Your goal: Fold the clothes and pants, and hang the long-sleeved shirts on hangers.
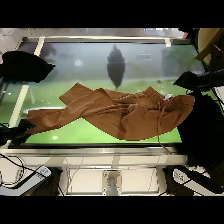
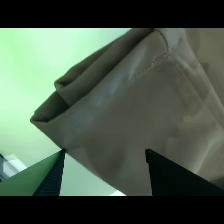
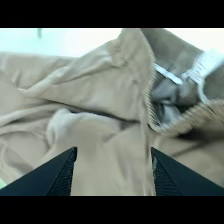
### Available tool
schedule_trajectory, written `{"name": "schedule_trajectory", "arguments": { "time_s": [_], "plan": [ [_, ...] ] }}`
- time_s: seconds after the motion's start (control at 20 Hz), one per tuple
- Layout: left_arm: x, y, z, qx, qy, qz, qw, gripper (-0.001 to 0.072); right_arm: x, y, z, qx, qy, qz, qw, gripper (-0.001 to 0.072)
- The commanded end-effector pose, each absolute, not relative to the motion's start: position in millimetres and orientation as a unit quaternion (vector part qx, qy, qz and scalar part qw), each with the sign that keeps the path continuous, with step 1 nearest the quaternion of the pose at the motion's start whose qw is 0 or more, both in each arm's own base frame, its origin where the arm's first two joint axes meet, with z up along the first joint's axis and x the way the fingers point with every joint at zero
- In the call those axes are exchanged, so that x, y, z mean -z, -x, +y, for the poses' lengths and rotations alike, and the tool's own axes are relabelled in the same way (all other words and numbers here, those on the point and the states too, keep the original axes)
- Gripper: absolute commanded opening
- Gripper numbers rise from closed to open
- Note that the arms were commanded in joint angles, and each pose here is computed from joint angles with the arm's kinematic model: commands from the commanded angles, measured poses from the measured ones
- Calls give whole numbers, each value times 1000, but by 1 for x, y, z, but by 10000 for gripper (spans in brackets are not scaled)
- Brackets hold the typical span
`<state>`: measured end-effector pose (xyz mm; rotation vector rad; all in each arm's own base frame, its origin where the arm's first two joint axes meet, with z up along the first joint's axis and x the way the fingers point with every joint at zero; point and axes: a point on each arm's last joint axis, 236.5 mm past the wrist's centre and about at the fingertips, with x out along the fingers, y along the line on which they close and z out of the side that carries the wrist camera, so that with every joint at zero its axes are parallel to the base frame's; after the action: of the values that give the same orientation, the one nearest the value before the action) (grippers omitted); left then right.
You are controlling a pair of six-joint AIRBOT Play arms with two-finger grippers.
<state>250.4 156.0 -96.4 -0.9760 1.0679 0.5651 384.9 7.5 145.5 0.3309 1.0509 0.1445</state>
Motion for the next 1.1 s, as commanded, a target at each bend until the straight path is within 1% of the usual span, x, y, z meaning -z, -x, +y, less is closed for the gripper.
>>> {"name": "schedule_trajectory", "arguments": {
  "time_s": [0.0, 0.1, 0.15, 0.25, 0.4, 0.5, 0.65, 0.7, 0.75, 0.85, 1.05],
  "plan": [
    [93, -241, 147, -243, 445, 501, 701, 551, -150, -392, 21, -82, -148, 485, 858, 504],
    [78, -238, 157, -250, 444, 487, 710, 551, -150, -392, 21, -82, -148, 486, 858, 504],
    [71, -232, 165, -258, 432, 480, 719, 551, -150, -392, 21, -81, -147, 486, 858, 504],
    [66, -211, 183, -288, 422, 477, 715, 551, -150, -392, 21, -81, -146, 485, 858, 504],
    [68, -202, 201, -311, 475, 436, 698, 550, -149, -392, 20, -80, -145, 486, 858, 504],
    [73, -207, 204, -294, 506, 418, 695, 548, -149, -392, 20, -80, -145, 486, 858, 504],
    [75, -240, 200, -236, 559, 372, 702, 547, -150, -393, 20, -80, -145, 485, 859, 504],
    [76, -249, 197, -220, 570, 364, 703, 524, -150, -393, 20, -80, -145, 485, 859, 504],
    [83, -253, 194, -213, 578, 369, 696, 474, -150, -393, 20, -80, -145, 485, 859, 504],
    [99, -253, 184, -204, 589, 389, 678, 474, -150, -393, 20, -79, -147, 485, 859, 504],
    [116, -255, 177, -202, 597, 406, 662, 474, -150, -393, 20, -78, -151, 485, 858, 504]
  ]
}}
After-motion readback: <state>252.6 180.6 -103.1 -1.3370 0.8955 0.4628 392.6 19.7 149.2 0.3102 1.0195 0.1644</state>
